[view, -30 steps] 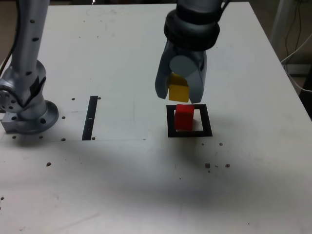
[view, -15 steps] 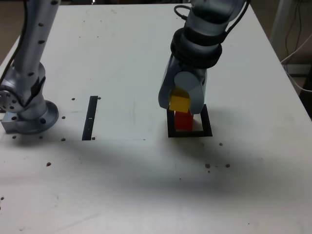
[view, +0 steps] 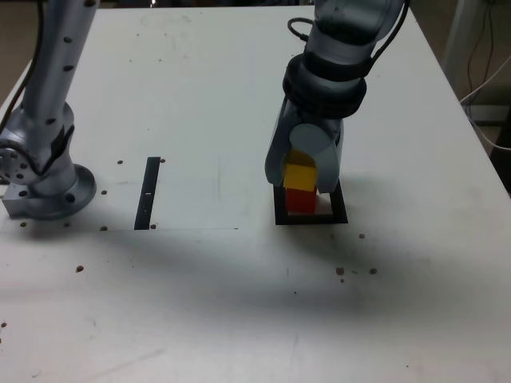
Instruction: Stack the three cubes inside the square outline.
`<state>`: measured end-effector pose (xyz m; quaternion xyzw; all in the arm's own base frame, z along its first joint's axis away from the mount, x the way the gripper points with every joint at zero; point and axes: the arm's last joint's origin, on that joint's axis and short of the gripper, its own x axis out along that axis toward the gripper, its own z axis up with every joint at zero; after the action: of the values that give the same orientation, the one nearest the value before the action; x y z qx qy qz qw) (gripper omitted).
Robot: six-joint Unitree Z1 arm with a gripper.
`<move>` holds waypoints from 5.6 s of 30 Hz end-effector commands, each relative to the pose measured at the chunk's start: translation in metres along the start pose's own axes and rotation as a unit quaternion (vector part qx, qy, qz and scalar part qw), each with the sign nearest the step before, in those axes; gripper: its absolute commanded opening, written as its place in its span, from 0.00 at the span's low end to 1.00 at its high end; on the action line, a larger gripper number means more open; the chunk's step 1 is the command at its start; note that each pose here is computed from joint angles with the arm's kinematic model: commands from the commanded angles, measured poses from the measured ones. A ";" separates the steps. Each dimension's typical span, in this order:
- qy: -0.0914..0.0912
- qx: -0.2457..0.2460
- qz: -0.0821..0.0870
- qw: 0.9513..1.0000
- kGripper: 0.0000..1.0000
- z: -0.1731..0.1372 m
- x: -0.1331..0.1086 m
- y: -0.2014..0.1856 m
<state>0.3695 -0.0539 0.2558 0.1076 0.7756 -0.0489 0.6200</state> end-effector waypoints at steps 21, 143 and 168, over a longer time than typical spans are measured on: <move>-0.035 -0.007 0.008 0.999 1.00 -0.017 -0.016 0.010; -0.058 0.058 0.037 0.996 0.28 -0.038 -0.081 0.096; -0.030 0.013 -0.004 0.999 0.28 -0.048 -0.069 0.003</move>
<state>0.3394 -0.0419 0.3328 0.1107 0.7567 -0.0617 0.6413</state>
